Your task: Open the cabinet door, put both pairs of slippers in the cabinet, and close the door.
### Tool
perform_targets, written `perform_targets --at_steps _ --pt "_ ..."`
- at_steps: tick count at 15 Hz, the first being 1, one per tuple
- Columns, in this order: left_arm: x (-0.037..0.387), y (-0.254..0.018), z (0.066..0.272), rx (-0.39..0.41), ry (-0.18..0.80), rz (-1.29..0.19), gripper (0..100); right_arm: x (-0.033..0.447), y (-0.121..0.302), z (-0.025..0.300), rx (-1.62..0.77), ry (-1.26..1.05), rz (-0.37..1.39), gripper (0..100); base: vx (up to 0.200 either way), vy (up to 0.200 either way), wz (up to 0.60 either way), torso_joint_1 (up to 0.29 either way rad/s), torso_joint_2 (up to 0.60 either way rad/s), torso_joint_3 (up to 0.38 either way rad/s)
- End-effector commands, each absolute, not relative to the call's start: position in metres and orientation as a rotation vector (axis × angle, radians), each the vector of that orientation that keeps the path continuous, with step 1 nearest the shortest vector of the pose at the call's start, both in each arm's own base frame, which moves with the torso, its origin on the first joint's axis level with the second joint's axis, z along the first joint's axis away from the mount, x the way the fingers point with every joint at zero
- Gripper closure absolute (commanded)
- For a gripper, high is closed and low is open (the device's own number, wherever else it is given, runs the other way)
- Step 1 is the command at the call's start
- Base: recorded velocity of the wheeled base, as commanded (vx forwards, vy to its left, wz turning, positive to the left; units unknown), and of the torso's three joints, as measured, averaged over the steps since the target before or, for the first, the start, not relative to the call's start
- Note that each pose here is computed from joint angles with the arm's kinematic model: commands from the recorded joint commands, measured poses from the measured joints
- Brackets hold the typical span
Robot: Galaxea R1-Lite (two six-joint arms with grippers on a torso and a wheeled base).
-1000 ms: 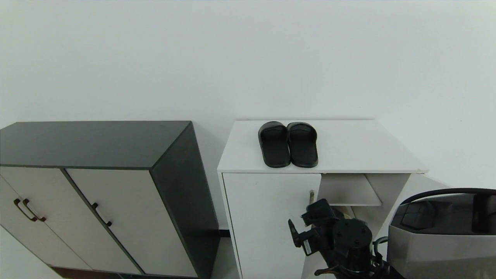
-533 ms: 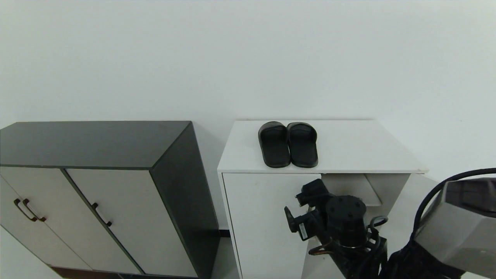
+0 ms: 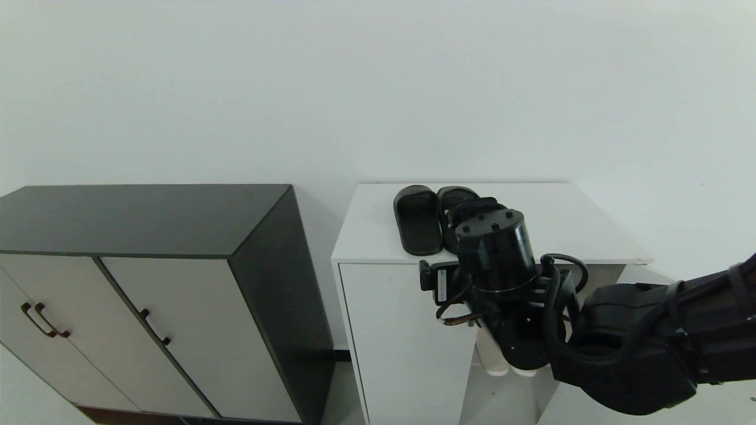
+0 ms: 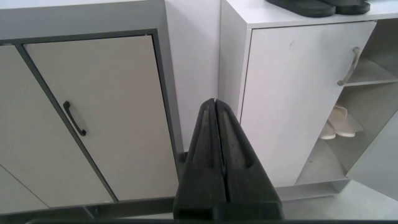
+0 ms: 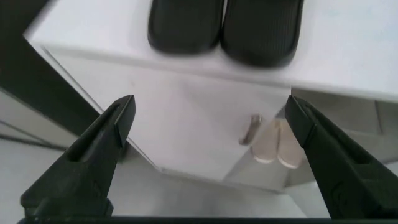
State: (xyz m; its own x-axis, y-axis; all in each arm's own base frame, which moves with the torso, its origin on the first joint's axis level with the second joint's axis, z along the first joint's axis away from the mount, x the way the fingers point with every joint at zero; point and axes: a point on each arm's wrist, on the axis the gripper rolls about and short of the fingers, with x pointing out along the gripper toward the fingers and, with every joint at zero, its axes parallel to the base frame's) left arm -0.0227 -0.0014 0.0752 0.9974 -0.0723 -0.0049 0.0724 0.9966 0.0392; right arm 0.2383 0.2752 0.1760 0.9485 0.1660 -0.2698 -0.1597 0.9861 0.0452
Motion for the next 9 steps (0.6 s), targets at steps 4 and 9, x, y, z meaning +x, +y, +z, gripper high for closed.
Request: perform_targets --at_steps 4,9 --pt "-0.023 -0.001 0.075 0.040 0.005 -0.072 100 0.239 0.276 0.179 0.041 0.251 0.168 0 0.000 0.000 0.00 0.000 0.00 0.000" --pt "-0.023 -0.001 0.075 0.040 0.005 -0.072 100 0.242 0.274 0.172 0.024 0.267 0.156 0 0.160 0.000 0.00 -0.001 0.00 0.001"
